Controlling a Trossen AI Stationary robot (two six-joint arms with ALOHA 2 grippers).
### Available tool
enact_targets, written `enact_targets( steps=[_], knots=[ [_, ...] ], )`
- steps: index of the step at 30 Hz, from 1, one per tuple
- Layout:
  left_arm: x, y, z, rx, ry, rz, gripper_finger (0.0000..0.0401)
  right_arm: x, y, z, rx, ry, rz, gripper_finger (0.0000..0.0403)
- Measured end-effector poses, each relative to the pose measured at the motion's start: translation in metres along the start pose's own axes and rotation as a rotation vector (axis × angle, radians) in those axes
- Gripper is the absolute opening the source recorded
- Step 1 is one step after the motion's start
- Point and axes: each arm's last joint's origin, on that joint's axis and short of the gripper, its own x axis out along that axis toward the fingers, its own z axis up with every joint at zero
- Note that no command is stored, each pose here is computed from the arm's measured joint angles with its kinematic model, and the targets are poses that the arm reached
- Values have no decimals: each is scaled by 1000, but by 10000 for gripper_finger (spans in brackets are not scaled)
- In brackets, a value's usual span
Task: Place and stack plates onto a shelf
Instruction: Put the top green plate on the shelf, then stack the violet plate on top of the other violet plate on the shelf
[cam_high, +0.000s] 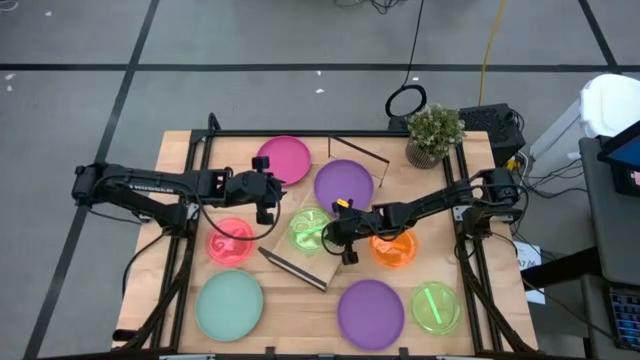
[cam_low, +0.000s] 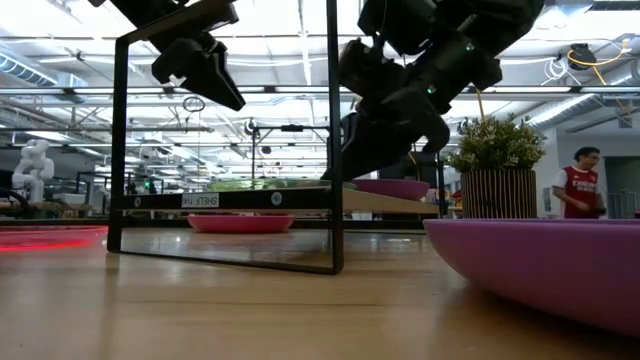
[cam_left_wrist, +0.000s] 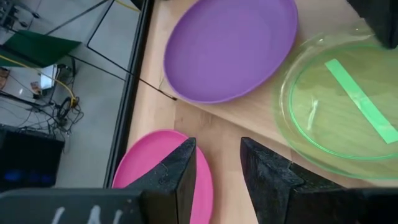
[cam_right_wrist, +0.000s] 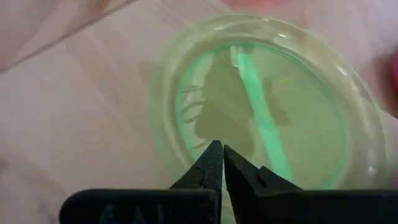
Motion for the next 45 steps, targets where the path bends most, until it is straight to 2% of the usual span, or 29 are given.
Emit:
enact_targets(
  steps=[4,10,16,26,33,37,41,45],
  knots=[
    [0,0,0,1,2,-1,131,0,2,0,-12,-11,74,0],
    [0,0,0,1,1,-2,131,0,4,1,-19,-14,89,0],
    [0,0,0,1,1,-2,131,0,7,1,-18,-29,181,0],
    [0,0,0,-25,1,-2,131,-6,6,7,-21,-66,177,0],
    [-1,-2,0,-73,-1,-8,131,-37,4,26,-9,-152,165,0],
    [-2,-4,1,-93,-6,-17,131,-62,9,34,35,-142,127,0],
    [-3,-7,2,-123,-11,-24,131,-94,22,38,81,-108,14,0],
    [-4,-10,3,-156,-16,-36,131,-116,50,38,116,-87,-20,0]
  ],
)
